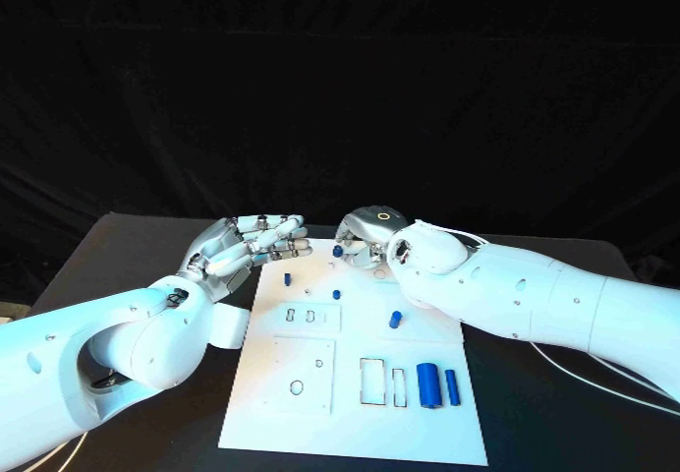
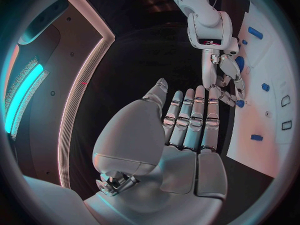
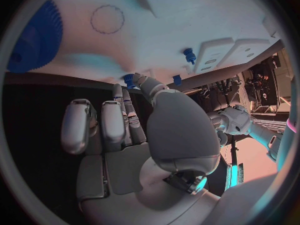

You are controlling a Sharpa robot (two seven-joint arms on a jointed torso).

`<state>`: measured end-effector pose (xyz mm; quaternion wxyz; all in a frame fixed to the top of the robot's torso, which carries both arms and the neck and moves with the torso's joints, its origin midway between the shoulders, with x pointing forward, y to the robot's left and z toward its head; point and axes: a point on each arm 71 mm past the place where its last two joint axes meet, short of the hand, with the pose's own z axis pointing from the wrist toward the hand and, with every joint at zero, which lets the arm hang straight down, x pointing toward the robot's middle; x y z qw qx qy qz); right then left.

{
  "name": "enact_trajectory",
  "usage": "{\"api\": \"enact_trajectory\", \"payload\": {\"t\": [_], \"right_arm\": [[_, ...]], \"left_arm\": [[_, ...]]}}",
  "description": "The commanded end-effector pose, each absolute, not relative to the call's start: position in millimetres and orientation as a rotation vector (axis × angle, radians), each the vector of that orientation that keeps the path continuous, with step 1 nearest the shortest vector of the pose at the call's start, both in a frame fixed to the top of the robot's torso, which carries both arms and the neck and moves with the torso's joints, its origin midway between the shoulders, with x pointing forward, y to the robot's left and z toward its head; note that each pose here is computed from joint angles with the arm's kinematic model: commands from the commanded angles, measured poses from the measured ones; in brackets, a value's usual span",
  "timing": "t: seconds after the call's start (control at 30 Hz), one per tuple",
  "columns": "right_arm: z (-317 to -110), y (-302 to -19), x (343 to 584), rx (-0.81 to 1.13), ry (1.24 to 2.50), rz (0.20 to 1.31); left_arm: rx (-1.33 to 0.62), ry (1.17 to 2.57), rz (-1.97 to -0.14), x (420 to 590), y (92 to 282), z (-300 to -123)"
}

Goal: Assemble the parts on the task board

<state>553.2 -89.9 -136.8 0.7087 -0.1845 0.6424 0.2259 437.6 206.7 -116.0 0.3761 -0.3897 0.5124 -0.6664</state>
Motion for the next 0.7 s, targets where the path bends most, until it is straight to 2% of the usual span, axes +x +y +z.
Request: {"api": "enact_trajectory", "payload": {"t": [0.03,0.13,0.3,0.47,0.7], "right_arm": [[-132,-101,546,-0.390,1.401,0.501],[-126,-113,539,-0.371,1.393,0.516],[-111,-154,523,-0.254,1.444,0.564],[-110,-189,517,-0.139,1.551,0.572],[-113,-212,517,-0.092,1.618,0.536]], "left_arm": [[-0.988,1.313,-1.724,437.6,207.1,-114.7],[-0.991,1.311,-1.719,438.0,209.0,-114.7],[-0.997,1.308,-1.712,438.7,212.6,-115.0],[-1.000,1.308,-1.709,440.3,213.9,-115.6],[-1.001,1.309,-1.708,442.0,214.1,-116.4]]}}
